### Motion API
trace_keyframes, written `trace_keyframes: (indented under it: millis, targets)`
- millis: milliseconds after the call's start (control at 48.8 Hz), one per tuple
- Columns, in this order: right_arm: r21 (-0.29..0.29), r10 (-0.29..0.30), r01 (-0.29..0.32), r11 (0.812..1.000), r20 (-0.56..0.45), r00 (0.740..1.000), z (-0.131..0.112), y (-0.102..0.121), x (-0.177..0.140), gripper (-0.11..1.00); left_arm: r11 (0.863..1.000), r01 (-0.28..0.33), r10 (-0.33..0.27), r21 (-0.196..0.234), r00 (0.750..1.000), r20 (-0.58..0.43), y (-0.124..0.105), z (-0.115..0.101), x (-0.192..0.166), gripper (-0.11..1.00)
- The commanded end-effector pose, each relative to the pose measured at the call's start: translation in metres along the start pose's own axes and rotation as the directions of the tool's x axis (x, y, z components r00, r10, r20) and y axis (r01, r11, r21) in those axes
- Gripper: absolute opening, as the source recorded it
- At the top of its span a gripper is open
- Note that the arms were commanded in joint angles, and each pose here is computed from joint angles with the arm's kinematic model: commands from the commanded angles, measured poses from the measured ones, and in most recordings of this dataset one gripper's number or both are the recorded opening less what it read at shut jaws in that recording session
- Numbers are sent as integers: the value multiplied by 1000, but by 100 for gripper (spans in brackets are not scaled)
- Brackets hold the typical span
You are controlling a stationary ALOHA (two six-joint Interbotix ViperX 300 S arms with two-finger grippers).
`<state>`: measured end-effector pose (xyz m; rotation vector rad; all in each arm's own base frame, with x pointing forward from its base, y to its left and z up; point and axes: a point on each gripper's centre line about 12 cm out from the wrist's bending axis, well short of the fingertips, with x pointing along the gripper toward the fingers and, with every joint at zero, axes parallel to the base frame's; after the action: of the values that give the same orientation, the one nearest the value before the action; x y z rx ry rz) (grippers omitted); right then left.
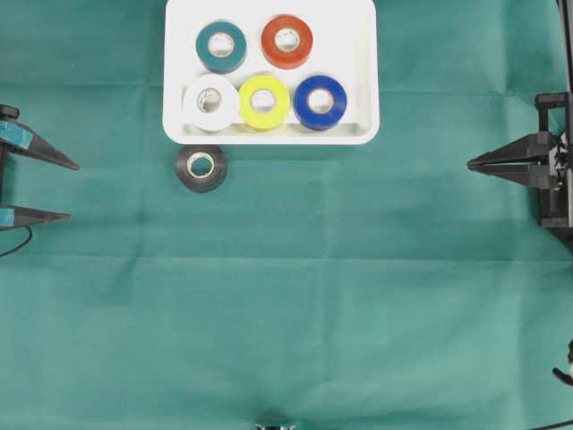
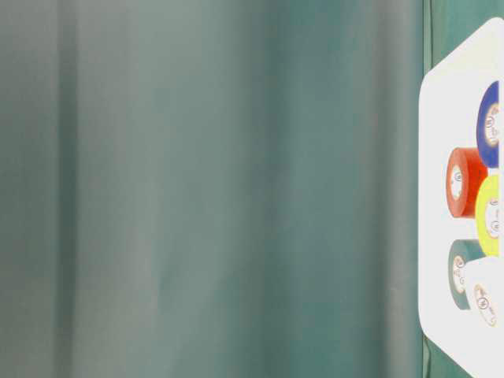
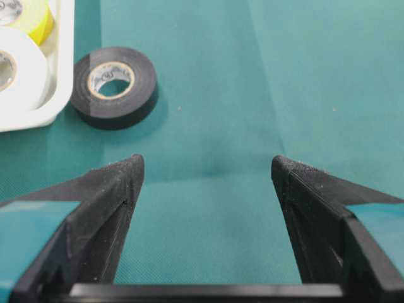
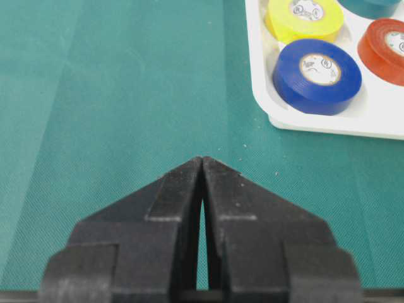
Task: Put the tape into the white case with the left arm.
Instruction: 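Move the open left gripper over the black tape roll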
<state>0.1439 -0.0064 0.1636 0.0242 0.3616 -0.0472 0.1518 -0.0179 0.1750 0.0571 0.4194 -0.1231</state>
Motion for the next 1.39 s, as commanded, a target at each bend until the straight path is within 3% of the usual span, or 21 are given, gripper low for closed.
trace_keyframes:
  millis: [0,205,697,1026,1190,1374]
  targets:
    - [1,-1,1,1000,18,1000,6,0,0,-10,1000,-20,20,-12,1000,1,4,8,3,80]
    - [2,1,-1,1000,17,1000,6,0,0,-10,996,-79,77,-38,995,-65,16,14,15,80]
    - [0,1,-1,1000,18,1000,5,0,0,-10,997,-77,69,-29,974,-214,25,41,93,80]
    - [-2,1,-1,1000,18,1000,5,0,0,-10,995,-89,72,-37,943,-324,36,40,152,80]
    - [-2,1,-1,1000,18,1000,5,0,0,-10,990,-127,100,-56,932,-348,51,37,162,80]
    - [2,1,-1,1000,18,1000,5,0,0,-10,990,-131,101,-58,926,-363,53,35,166,80]
